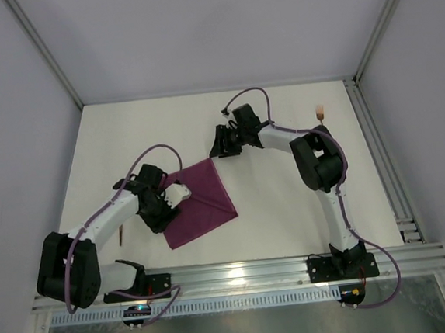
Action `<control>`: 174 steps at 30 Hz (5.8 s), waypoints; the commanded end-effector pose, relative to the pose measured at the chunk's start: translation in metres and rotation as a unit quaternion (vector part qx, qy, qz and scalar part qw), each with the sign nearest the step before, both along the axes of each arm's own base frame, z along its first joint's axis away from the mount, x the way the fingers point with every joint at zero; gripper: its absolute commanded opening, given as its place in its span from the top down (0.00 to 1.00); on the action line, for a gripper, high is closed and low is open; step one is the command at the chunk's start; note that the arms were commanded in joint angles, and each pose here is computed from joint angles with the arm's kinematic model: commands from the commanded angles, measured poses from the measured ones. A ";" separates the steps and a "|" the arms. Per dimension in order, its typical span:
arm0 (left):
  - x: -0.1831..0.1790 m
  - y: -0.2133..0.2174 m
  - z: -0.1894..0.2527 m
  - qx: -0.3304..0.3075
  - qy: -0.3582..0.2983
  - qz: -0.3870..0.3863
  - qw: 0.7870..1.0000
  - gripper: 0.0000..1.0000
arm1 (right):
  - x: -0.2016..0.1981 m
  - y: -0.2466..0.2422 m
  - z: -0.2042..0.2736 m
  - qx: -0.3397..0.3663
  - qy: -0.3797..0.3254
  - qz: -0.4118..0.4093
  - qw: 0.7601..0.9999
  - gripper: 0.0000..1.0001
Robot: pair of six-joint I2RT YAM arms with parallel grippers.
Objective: Fold the napkin into a case and place the utensils inside
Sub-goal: Move the upper triangle-folded napkin to the center of the board, then pick up the upper triangle-folded napkin from the center of the board.
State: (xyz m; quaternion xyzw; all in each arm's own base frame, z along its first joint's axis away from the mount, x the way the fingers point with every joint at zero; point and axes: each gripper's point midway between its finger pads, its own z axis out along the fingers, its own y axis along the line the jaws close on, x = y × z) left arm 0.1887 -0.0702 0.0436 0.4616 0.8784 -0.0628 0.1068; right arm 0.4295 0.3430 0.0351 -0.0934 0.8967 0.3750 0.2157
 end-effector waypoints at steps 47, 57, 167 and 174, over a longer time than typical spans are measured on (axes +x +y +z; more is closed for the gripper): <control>-0.061 -0.152 0.036 -0.113 -0.023 -0.413 0.904 0.24 | -0.174 -0.097 -0.024 0.024 0.047 -0.281 0.958 0.96; -0.091 -0.171 -0.004 -0.100 -0.103 -0.500 0.854 0.24 | -0.168 -0.104 -0.028 -0.004 0.028 -0.296 0.955 0.96; -0.039 -0.195 0.092 -0.163 -0.121 -0.320 0.925 1.00 | -0.233 -0.038 0.079 -0.007 -0.686 0.188 0.703 0.31; -0.041 -0.195 0.089 -0.161 -0.113 -0.322 0.926 1.00 | -0.227 -0.034 0.084 -0.011 -0.695 0.183 0.695 0.31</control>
